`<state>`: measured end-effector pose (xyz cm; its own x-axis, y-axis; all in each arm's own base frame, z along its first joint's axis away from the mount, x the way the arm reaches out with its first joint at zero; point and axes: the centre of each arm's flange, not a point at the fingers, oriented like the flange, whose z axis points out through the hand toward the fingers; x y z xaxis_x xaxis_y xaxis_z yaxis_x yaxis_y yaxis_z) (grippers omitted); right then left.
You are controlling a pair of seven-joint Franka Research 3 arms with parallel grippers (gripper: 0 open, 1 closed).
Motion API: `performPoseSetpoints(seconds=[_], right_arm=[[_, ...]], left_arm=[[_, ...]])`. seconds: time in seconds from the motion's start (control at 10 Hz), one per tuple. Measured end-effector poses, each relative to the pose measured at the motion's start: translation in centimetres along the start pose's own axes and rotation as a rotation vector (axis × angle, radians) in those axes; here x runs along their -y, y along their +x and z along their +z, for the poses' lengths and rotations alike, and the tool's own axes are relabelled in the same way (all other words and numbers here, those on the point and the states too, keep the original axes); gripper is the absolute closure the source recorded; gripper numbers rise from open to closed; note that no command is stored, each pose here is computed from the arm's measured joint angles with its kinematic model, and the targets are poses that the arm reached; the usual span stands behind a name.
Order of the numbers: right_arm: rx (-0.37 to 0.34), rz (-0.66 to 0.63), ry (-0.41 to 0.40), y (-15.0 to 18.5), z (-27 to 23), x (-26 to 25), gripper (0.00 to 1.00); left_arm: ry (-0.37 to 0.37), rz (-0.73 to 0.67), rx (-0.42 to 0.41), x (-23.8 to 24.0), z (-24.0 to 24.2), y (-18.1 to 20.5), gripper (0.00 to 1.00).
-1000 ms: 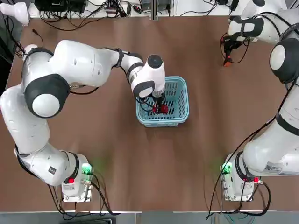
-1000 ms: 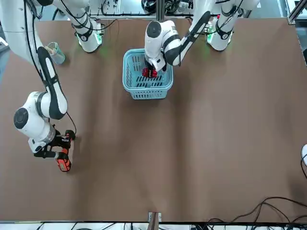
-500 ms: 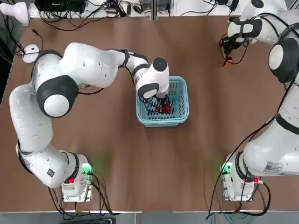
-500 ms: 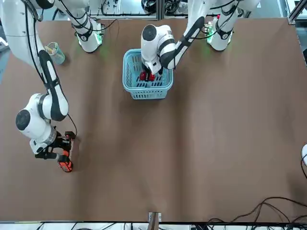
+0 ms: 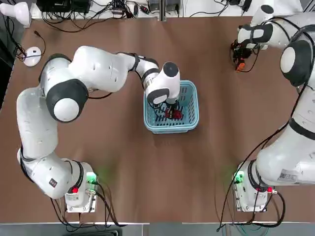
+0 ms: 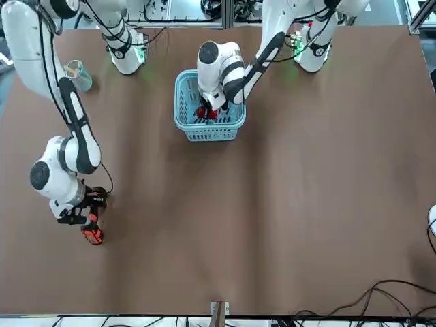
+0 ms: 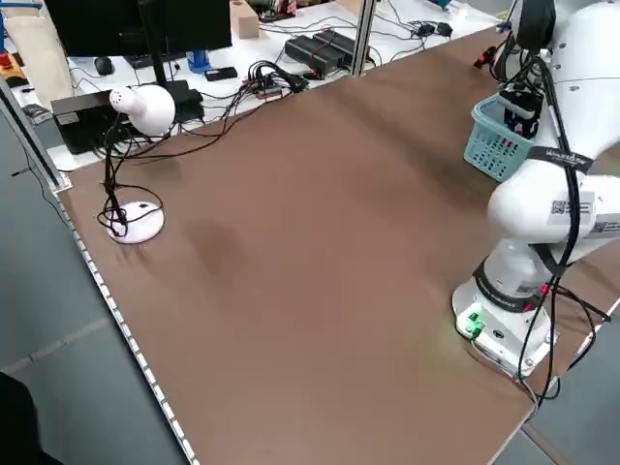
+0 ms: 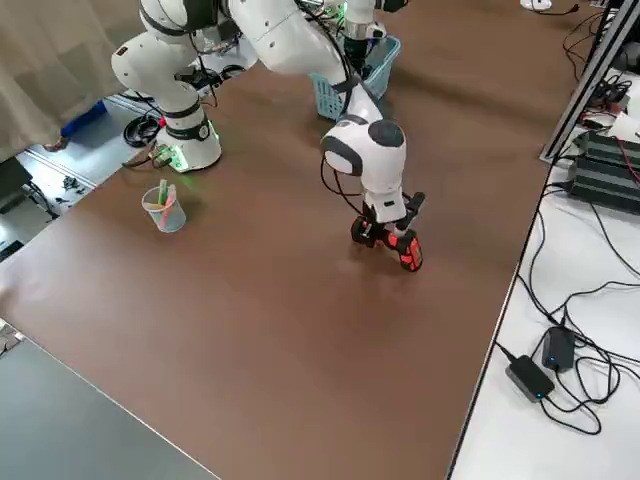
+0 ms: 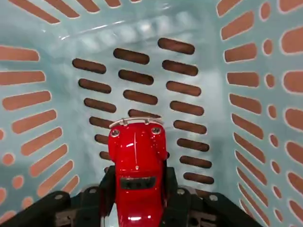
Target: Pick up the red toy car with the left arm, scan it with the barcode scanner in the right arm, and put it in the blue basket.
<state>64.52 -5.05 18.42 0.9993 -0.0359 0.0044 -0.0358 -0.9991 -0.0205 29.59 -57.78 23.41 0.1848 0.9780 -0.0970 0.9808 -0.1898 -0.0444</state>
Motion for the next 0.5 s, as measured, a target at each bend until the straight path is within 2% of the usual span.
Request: performPoseSetpoints(seconds=[0.2, 0.5], right_arm=[[-0.015, -0.007, 0.003, 0.5, -0.6, 0.5, 0.06], [-0.026, -0.015, 0.008, 1.9, -3.3, 1.0, 0.01]], left_arm=[[0.001, 0.006, -0.003, 0.4, 0.2, -0.3, 0.56], [0.004, -0.001, -0.01, 0.0, 0.7, 0.1, 0.56]])
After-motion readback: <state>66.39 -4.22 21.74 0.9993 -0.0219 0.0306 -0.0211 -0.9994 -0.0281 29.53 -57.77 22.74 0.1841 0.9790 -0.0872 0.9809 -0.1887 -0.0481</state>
